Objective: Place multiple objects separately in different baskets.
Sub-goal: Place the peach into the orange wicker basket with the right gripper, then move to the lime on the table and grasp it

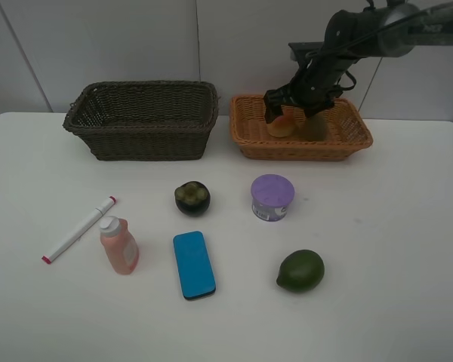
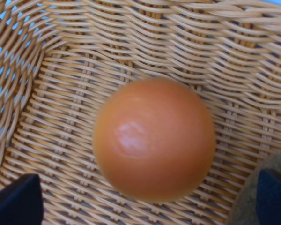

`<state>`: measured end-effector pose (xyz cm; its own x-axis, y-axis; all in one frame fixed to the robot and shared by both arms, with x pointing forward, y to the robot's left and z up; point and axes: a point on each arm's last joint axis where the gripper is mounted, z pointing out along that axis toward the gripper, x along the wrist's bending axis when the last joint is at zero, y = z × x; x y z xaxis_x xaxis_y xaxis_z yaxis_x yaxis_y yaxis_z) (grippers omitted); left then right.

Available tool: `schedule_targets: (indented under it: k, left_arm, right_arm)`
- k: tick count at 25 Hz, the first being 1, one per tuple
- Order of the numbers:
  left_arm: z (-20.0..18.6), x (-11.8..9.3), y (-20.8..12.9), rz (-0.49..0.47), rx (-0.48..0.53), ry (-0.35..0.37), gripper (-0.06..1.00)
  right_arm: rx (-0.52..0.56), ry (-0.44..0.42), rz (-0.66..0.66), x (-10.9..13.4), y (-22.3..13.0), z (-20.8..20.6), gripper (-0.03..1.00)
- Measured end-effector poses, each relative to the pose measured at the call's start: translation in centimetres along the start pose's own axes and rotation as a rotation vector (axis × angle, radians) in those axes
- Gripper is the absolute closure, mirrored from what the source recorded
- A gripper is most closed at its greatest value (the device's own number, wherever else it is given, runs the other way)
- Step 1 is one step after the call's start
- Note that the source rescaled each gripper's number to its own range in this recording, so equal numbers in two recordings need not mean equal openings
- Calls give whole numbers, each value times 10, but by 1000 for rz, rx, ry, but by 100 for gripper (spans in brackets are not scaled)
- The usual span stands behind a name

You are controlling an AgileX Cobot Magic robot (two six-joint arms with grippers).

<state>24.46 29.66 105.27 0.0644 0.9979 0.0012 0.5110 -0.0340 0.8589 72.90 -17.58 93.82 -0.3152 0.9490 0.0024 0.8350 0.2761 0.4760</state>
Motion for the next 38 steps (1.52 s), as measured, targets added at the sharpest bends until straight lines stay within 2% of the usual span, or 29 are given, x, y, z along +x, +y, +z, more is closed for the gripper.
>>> schedule_targets:
  k: [9,17,22,25,31,38]
  left_arm:
    - [0,0,0,0,0,0,-6]
    - [0,0,0,0,0,0,-6]
    - [0,0,0,0,0,0,-6]
    - [0,0,0,0,0,0,-6]
    - [0,0,0,0,0,0,-6]
    - [0,0,0,0,0,0,-6]
  right_arm:
    - [11,5,2,1,0,-3,-2]
    - [68,3,-29,6,3,-45,-2]
    - [171,-35,-176,20,-2,-73,-2]
    - [249,-30,-255,28,-8,-86,-2]
    - [289,8,-428,50,-14,-101,-2]
    - [361,83,-601,64,-48,-116,-2]
